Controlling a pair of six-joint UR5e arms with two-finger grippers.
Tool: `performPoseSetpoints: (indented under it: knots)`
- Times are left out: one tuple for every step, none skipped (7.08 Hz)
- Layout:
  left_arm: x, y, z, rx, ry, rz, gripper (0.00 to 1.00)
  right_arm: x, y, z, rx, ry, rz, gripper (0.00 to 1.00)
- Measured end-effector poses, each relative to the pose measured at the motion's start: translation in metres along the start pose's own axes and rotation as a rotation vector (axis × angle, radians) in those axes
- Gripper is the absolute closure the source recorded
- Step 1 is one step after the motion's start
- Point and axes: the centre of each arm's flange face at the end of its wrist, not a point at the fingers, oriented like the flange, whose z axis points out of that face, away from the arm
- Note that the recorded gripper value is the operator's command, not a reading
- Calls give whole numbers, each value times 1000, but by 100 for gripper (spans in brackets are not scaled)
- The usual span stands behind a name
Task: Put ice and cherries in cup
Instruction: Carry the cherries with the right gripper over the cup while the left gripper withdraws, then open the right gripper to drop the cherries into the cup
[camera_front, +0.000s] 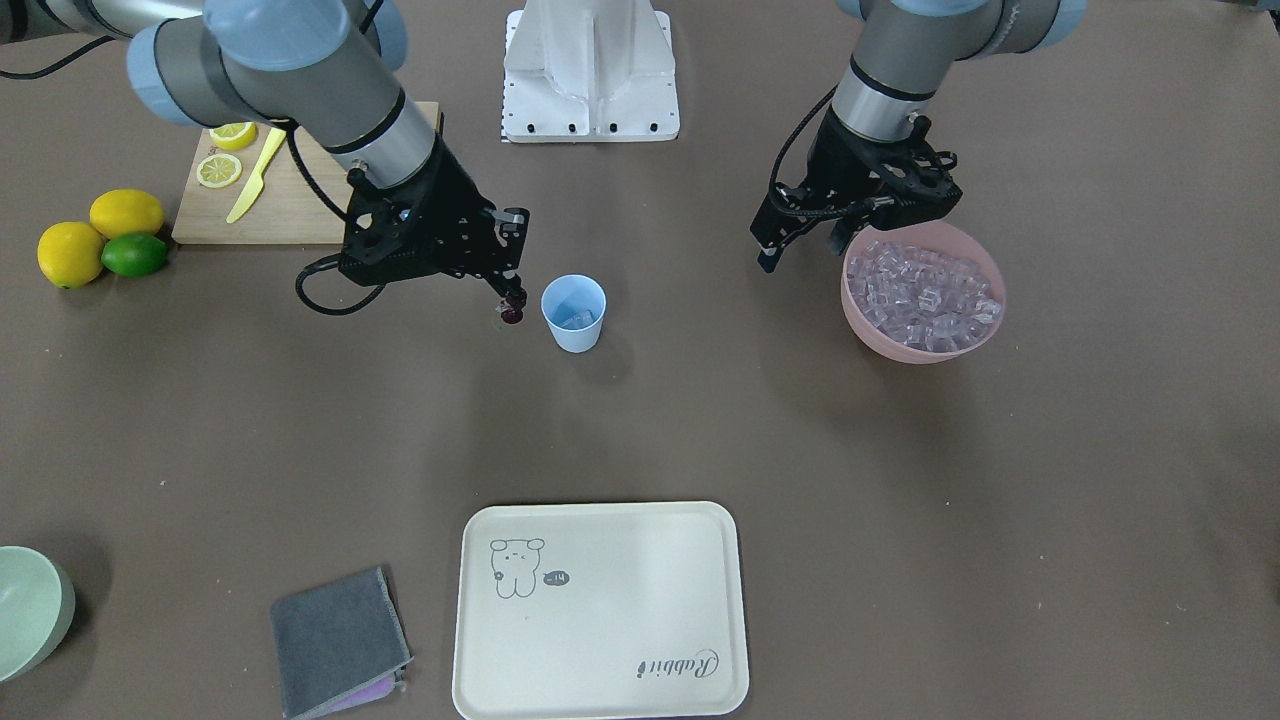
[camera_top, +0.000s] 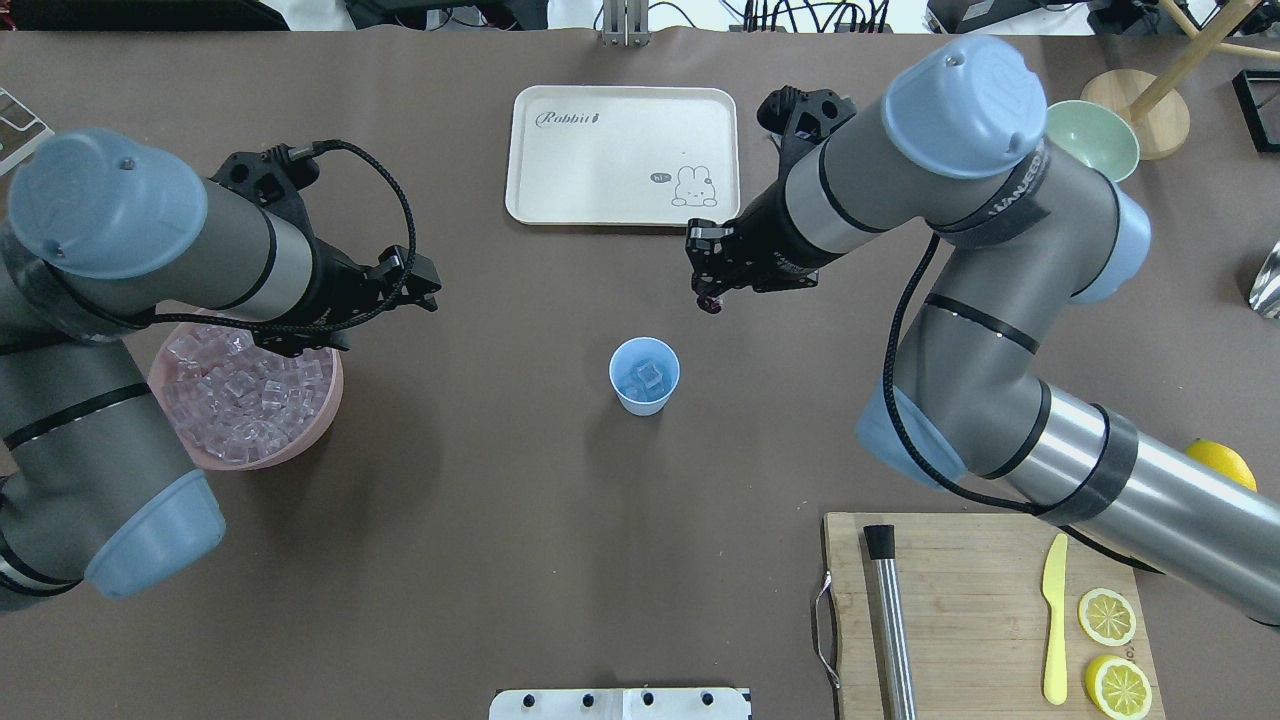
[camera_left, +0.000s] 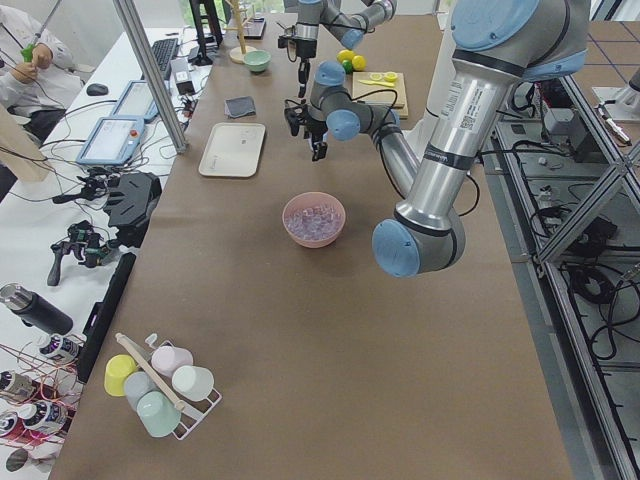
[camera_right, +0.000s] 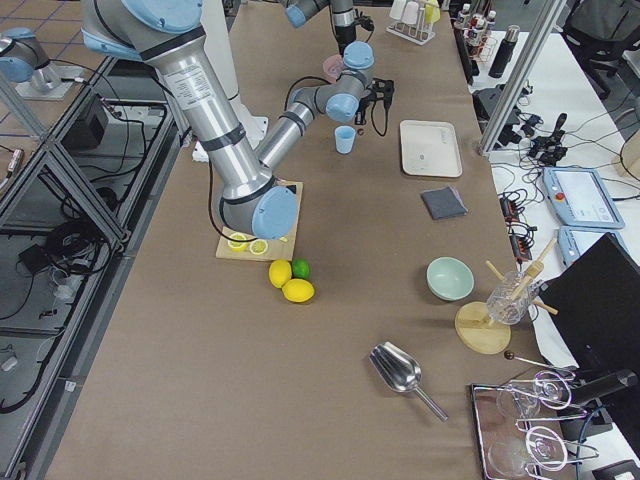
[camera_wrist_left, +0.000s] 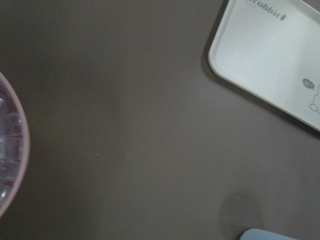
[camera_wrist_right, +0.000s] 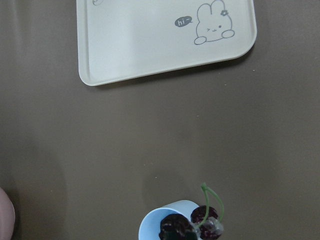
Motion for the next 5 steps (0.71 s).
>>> performPoseSetpoints:
  knots:
    - [-3, -2, -1, -4, -2, 5, 2, -9, 15, 9, 12, -1, -10, 100]
    - [-5, -5, -3, -15, -1, 0, 2, -15, 29, 14, 18, -4, -22, 100]
    - [-6, -8, -6, -27, 1, -12, 2, -18, 37, 16, 18, -7, -30, 100]
    - [-7, -10, -7, -32, 1, -29, 2, -20, 43, 17, 22, -10, -37, 100]
    - [-7, -11, -8, -34, 2, -50, 2, -23, 49, 20, 30, -11, -45, 100]
